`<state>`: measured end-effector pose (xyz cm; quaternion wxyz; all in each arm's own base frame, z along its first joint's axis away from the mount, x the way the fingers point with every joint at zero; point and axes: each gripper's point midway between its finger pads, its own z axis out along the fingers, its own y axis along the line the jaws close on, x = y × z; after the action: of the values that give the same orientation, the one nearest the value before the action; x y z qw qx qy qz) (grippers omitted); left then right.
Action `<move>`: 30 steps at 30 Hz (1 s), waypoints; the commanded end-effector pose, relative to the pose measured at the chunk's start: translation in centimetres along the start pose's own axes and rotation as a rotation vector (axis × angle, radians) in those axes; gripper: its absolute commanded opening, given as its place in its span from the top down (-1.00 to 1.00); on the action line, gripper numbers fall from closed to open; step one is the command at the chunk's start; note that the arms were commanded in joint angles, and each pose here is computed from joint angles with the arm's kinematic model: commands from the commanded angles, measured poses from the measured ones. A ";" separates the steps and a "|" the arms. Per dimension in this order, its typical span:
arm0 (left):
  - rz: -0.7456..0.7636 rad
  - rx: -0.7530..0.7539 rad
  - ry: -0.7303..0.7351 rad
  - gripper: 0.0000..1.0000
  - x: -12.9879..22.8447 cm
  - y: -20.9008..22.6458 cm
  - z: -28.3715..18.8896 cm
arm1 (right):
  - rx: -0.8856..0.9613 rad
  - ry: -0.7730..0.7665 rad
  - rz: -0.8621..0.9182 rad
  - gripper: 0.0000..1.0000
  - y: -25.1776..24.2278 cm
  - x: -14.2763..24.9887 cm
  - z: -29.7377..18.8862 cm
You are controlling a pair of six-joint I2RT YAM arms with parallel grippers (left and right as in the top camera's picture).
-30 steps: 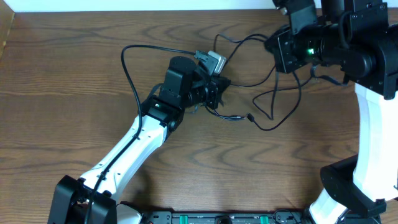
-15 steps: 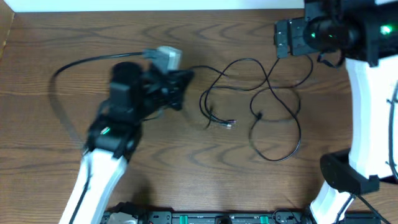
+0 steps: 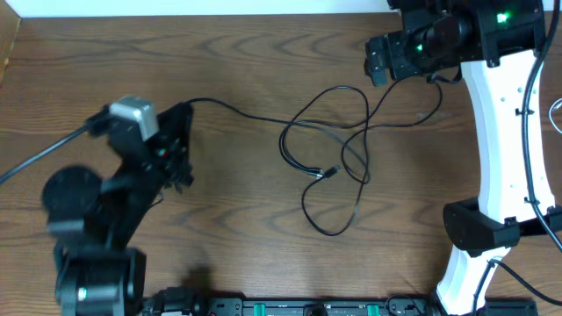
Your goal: Untangle cables
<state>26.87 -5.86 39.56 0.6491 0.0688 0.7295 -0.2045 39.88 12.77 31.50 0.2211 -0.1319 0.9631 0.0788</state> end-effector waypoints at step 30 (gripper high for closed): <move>-0.289 -0.484 0.347 0.85 9.7 11.4 -2.6 | 0.062 0.514 0.255 -0.76 2.8 6.9 21.2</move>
<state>27.08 3.39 28.80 0.4917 -0.1462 0.8518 -0.1064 41.86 18.20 11.31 -0.0277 -0.0337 0.9976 0.0537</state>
